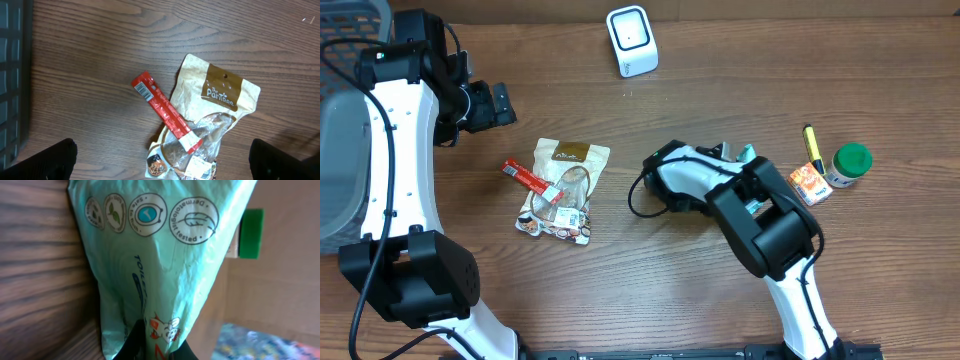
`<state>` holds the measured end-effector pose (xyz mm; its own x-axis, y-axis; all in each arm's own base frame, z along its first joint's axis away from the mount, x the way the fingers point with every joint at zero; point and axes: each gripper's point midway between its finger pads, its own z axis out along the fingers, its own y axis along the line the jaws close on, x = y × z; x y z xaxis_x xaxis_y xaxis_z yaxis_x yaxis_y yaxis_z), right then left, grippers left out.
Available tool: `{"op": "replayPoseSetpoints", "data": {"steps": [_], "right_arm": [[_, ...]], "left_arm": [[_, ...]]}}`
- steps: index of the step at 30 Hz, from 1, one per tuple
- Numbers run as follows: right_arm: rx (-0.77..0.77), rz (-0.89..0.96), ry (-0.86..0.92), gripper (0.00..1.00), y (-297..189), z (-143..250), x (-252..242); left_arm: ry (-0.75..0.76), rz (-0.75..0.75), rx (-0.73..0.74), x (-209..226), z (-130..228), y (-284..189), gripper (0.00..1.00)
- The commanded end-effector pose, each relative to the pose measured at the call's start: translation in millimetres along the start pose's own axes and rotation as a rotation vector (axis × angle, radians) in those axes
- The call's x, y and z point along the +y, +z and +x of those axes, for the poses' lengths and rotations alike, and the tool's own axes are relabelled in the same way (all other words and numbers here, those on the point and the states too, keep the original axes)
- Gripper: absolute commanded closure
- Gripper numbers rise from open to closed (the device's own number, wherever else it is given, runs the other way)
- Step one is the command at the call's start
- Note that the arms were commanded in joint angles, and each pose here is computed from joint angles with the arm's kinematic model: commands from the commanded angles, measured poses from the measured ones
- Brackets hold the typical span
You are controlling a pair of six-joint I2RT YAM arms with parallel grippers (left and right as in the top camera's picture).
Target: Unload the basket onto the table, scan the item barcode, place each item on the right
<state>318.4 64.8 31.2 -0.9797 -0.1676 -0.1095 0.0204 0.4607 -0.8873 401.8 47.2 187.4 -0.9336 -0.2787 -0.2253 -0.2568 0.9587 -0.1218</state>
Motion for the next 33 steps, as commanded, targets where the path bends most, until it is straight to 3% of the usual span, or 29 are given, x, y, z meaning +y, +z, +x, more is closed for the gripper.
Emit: {"op": "replayPoseSetpoints", "data": {"steps": [1,11,14,18,20,23,29,33], "right_arm": [[-0.004,0.0,-0.026,0.96,-4,11,20],[-0.082,-0.059,-0.062,0.94,-40,21,47],[-0.088,-0.098,-0.059,0.78,-48,25,59],[-0.123,-0.108,-0.1,0.67,-59,28,66],[-0.143,-0.109,-0.12,0.55,-65,30,68],[-0.167,-0.113,-0.134,0.48,-73,34,72],[-0.149,-0.176,-0.135,0.47,-88,41,84],[-0.142,-0.242,-0.114,0.63,-105,37,92]], "left_arm": [[0.018,0.009,-0.003,-4,1,-1,0.0],[0.018,0.009,-0.003,-4,1,-1,0.0],[0.018,0.009,-0.002,-4,1,-1,0.0],[0.018,0.009,-0.003,-4,1,-1,0.0],[0.018,0.009,-0.002,-4,1,-1,0.0],[0.018,0.009,-0.003,-4,1,-1,0.0],[0.018,0.009,-0.002,-4,1,-1,0.0],[0.018,0.009,-0.003,-4,1,-1,0.0]]}}
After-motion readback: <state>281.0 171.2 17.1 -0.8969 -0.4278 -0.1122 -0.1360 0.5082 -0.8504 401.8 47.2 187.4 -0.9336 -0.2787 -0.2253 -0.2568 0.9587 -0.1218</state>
